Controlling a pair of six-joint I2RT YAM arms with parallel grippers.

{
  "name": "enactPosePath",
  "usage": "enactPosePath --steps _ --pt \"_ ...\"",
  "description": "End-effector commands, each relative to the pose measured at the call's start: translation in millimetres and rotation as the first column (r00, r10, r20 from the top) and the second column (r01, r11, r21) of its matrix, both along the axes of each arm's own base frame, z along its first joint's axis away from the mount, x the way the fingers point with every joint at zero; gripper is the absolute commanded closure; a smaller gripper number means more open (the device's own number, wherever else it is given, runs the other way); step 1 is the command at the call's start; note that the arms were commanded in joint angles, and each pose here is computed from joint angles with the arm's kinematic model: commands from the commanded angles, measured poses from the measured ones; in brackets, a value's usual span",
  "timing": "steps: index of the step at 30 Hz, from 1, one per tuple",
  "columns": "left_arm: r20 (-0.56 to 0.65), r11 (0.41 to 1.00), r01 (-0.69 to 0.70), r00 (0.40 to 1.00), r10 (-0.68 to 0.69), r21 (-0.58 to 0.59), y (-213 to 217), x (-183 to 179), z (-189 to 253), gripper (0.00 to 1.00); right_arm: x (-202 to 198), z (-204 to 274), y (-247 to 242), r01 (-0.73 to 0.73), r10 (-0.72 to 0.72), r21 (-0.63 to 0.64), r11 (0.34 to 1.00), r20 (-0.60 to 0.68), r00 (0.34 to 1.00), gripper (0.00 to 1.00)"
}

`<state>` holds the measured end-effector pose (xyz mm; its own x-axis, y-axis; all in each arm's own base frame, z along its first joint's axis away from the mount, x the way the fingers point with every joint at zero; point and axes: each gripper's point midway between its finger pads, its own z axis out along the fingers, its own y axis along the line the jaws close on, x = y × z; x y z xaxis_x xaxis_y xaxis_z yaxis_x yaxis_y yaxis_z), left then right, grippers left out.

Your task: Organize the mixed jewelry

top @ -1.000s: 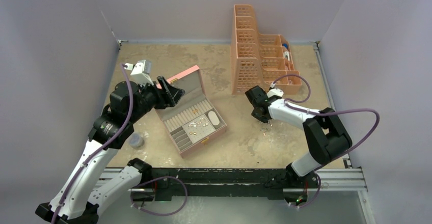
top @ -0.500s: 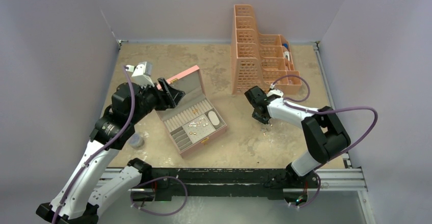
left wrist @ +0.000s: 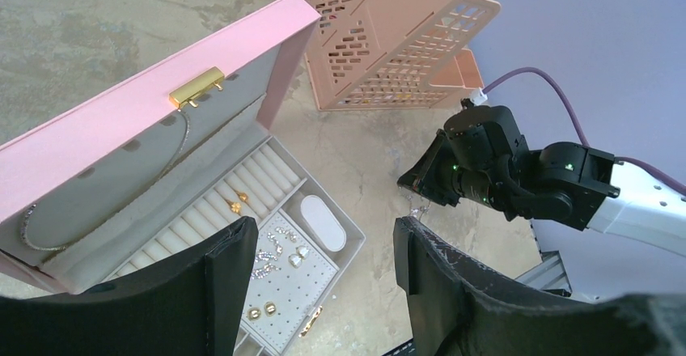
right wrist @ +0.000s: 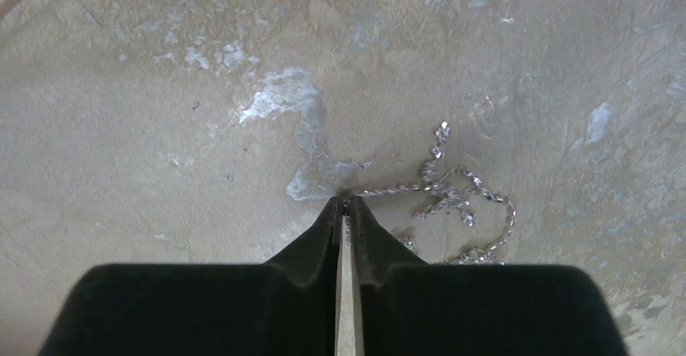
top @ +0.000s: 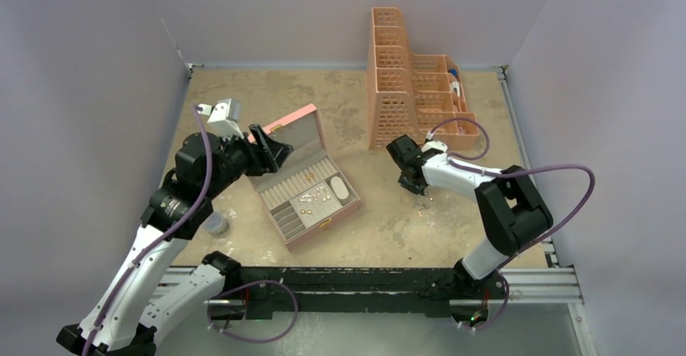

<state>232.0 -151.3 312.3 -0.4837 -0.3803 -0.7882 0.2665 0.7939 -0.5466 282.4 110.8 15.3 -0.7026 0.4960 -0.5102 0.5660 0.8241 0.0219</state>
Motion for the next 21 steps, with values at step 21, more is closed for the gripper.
enactPosePath --steps 21 --pt "-0.027 0.983 0.137 0.990 -0.142 -0.123 -35.7 2.7 4.9 0.37 21.3 70.0 26.9 -0.114 0.068 0.187 0.976 0.238 0.969 1.00"
